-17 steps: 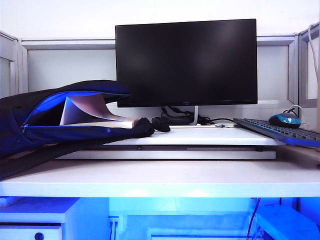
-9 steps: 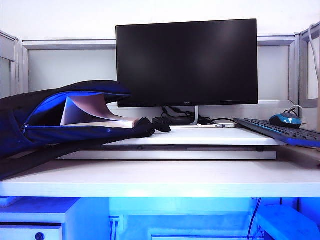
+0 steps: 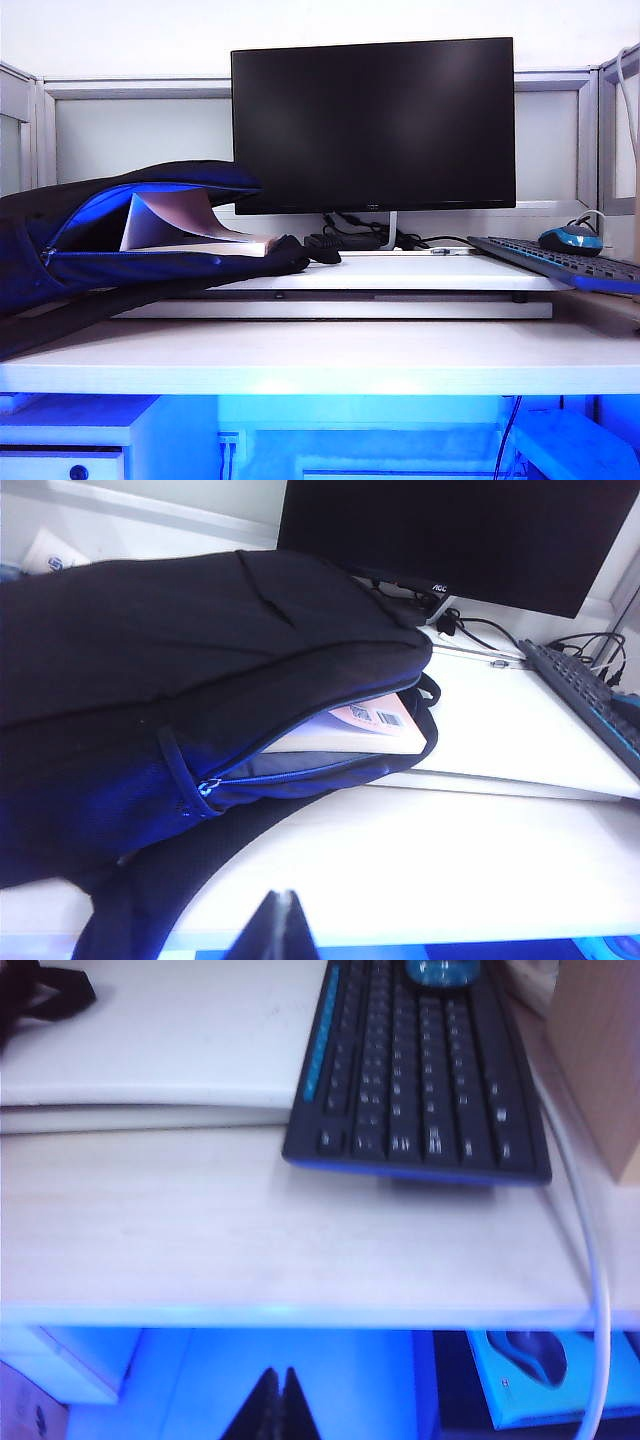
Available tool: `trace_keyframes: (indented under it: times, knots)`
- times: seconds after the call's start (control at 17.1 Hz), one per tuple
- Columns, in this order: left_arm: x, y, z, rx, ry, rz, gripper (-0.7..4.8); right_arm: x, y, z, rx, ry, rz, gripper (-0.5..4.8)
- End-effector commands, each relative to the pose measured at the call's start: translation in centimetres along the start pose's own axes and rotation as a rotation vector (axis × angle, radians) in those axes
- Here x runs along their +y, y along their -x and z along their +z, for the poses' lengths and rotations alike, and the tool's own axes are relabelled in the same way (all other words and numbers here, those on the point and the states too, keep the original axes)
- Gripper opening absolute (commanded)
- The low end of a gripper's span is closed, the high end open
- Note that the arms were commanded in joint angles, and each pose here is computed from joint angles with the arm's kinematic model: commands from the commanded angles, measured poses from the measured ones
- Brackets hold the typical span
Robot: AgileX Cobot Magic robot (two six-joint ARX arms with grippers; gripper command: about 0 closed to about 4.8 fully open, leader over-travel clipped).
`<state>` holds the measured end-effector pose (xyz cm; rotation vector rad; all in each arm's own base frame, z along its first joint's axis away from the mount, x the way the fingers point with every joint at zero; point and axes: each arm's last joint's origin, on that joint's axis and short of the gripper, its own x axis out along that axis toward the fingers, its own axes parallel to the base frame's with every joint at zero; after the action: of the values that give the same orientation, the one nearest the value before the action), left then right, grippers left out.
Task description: Pick up the book on the desk and put it into the open backpack.
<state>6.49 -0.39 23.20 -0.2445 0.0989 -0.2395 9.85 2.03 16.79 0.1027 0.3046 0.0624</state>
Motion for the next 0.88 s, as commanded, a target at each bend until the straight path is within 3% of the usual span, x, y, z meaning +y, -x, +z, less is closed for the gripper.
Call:
trace_keyframes:
  times: [0.06,0.29,0.53,0.76,0.88]
  knots:
    - [0.4,-0.5,-0.7,-0.002,0.005,0.005,-0.06,-0.2,-0.4,-1.1,0.014,-0.019,-0.025,-0.06]
    - [1.0,-1.2,-2.2,0.034,0.018,0.014,-0.06,-0.7,-1.0,-2.7,0.038,-0.067,-0.082,-0.06]
    - [1.4,-1.9,-2.9,-0.003,0.005,0.005,-0.06,-1.9,-1.1,-2.6,0.027,-0.105,-0.178,-0.05]
    - [1.8,-2.3,-4.1,0.021,0.013,0.019,-0.06,-2.6,-1.1,-2.6,0.032,-0.138,-0.168,-0.06]
    - [1.9,-2.4,-4.3,0.027,-0.036,0.026,-0.06,-2.9,-1.0,-2.5,0.029,-0.148,-0.187,-0.06]
